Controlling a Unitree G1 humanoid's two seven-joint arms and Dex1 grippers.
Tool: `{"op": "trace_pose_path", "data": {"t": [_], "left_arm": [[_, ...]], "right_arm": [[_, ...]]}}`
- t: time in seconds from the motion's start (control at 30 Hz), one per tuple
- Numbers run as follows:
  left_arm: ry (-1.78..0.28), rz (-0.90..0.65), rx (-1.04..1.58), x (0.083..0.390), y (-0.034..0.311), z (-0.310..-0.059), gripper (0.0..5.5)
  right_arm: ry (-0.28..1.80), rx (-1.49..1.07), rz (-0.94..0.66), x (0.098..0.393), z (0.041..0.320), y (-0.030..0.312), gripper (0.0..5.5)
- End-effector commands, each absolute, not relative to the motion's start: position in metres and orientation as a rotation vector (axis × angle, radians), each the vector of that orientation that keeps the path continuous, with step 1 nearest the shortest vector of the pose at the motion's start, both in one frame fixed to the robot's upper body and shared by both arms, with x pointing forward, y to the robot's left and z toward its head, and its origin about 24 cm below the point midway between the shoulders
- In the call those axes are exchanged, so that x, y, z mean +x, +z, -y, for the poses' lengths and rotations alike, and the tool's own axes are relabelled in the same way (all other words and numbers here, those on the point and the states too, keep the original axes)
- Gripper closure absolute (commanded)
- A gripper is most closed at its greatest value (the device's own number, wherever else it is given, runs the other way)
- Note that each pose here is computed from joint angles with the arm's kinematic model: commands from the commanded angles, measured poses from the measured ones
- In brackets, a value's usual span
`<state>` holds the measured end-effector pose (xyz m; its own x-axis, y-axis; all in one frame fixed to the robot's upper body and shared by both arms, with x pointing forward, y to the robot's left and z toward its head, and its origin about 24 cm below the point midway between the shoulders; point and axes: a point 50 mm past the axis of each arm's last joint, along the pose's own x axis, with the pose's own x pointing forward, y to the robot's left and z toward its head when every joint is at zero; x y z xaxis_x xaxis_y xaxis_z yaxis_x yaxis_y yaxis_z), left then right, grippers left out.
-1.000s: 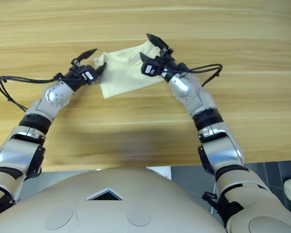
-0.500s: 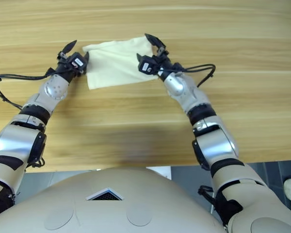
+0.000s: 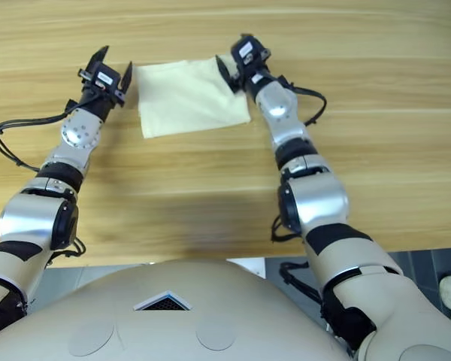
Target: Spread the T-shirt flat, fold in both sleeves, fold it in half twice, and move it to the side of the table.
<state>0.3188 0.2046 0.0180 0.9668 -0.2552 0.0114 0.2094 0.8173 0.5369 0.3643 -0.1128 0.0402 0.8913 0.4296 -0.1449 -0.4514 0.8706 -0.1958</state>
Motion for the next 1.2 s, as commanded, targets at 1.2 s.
{"op": "trace_pose_path", "data": {"t": [1.2], "left_arm": [[0.145,0.275,-0.193,0.293,0.017,-0.251,2.90]], "right_arm": [[0.154,0.108,-0.630,0.359,0.145,0.003,1.92]]}}
